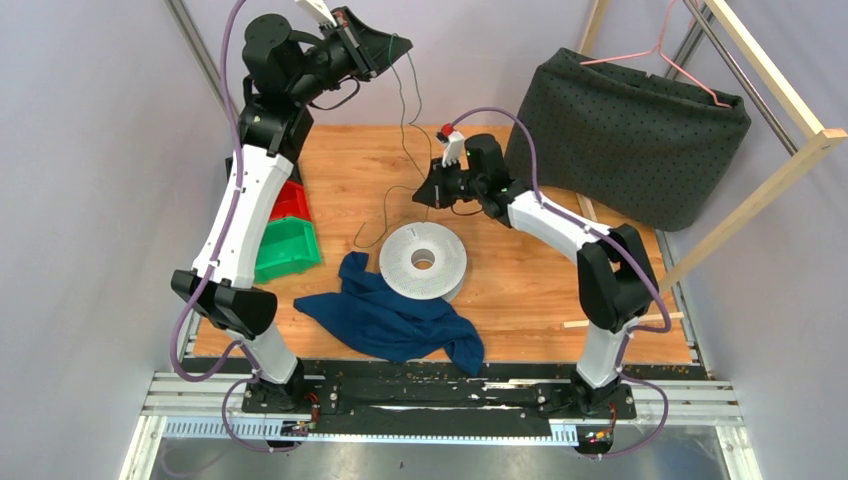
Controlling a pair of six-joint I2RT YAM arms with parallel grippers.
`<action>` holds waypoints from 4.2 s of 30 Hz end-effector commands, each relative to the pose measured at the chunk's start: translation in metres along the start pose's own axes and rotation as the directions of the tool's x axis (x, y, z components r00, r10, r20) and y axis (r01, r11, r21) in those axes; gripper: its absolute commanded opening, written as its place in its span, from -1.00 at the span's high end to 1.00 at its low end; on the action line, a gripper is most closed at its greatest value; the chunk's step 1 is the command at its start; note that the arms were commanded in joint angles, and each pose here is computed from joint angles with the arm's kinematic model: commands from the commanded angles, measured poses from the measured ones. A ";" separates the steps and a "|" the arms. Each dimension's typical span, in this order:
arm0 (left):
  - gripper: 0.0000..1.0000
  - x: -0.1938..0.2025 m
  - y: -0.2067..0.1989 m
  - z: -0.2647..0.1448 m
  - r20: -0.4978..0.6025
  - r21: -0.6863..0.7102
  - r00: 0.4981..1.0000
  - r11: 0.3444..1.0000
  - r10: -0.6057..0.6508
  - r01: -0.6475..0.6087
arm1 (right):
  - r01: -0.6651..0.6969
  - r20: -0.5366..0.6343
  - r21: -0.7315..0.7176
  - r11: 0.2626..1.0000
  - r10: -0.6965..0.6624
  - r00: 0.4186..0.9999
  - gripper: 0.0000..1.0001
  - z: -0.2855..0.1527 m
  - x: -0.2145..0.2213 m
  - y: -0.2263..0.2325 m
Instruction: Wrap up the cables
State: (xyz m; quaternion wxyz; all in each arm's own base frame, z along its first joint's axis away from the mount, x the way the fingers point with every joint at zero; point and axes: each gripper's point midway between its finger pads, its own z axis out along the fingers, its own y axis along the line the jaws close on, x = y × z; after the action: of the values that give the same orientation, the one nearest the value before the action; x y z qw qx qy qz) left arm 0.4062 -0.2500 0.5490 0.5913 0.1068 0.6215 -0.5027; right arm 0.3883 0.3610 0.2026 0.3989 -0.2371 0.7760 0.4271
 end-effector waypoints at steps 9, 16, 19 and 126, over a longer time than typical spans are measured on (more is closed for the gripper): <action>0.94 0.111 0.063 0.109 -0.137 -0.053 0.987 0.996 -0.082 0.075 | -0.113 0.051 0.205 0.972 0.105 0.993 0.98 -0.184 0.011 0.004; -0.98 0.198 0.069 0.101 -0.372 -0.081 0.913 0.986 -0.168 0.148 | -0.150 0.170 0.292 0.945 0.103 0.980 0.98 -0.275 -0.025 0.018; -1.00 0.185 0.081 0.075 -0.404 -0.153 0.907 0.986 -0.122 0.064 | -0.173 0.174 0.224 0.959 0.136 0.975 0.98 -0.271 -0.034 0.029; 1.00 0.227 0.003 -0.041 -0.699 0.125 0.713 0.974 -0.050 0.191 | 0.555 0.096 0.230 0.800 -0.586 0.805 -0.31 -0.137 -0.042 0.069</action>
State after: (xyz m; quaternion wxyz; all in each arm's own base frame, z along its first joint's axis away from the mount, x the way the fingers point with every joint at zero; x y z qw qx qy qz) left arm 0.3338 -0.3261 0.3483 0.3178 0.3248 0.7380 -0.4989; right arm 0.2856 0.2803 0.3013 0.5403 -0.3881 0.6951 0.2725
